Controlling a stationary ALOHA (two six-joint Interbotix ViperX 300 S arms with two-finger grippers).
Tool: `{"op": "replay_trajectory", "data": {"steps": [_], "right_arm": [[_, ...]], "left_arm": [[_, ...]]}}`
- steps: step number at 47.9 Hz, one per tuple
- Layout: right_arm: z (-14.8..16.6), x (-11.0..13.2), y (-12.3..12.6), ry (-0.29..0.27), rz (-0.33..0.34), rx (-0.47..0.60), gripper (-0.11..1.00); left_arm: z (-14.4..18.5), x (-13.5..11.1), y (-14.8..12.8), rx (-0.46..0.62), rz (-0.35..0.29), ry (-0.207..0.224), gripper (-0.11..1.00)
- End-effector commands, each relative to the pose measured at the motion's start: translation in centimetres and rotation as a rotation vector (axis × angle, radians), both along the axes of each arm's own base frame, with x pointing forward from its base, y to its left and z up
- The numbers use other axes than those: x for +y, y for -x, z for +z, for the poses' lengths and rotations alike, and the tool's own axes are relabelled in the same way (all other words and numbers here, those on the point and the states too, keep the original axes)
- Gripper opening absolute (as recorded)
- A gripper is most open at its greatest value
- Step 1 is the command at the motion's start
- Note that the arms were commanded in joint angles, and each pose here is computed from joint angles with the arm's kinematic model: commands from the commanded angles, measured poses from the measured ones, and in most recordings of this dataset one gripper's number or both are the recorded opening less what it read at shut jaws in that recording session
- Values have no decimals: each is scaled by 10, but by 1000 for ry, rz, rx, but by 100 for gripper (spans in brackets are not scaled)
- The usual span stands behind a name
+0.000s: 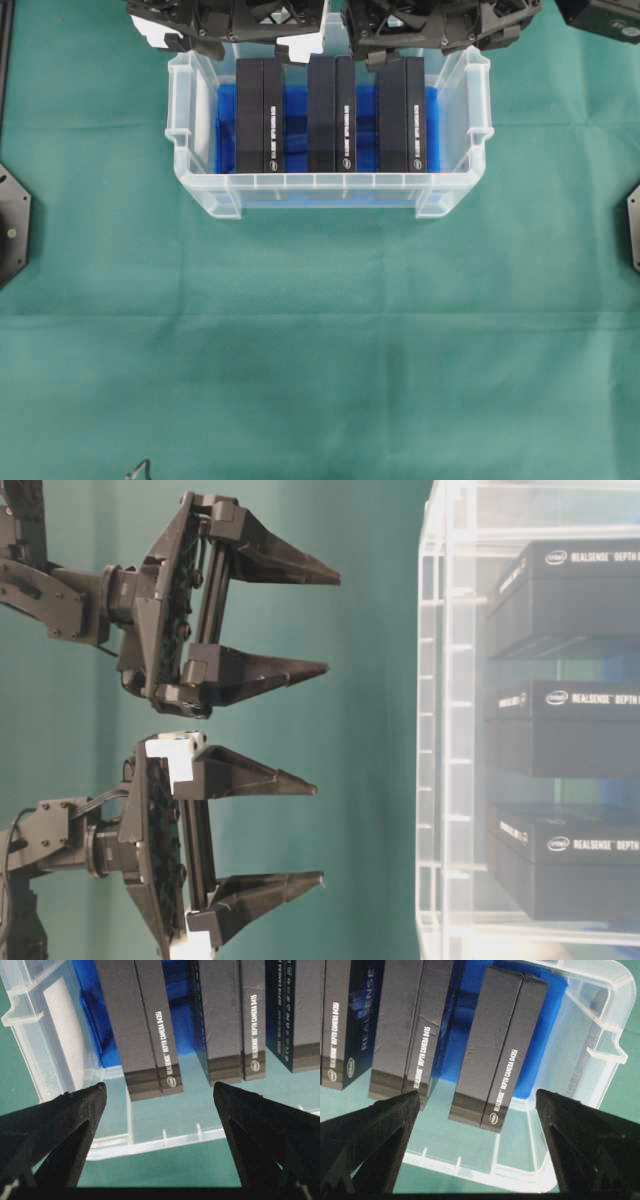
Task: Take the box out of the case with both arms.
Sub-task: 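Align left gripper over left black box, right gripper over right box, then lower both grippers into the bin and close on the outer boxes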
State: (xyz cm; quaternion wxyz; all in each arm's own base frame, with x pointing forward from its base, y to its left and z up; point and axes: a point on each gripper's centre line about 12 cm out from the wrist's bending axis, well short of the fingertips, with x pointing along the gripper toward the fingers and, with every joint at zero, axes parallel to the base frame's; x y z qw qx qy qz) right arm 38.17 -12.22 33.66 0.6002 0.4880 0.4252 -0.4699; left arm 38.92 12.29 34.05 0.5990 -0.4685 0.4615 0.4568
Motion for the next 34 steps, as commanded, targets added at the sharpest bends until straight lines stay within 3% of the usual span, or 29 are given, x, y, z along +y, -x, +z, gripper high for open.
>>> {"op": "replay_trajectory", "data": {"steps": [1,8,34], "right_arm": [[9,2,-2,7,8,-28,95],[-2,3,-6,0,16,-4,95],[-59,3,-10,0,30,4,95]], "left_arm": [[8,0,3,-26,1,-17,92],[1,0,2,-27,-1,-42,92],[-58,-3,6,-28,25,-33,92]]}}
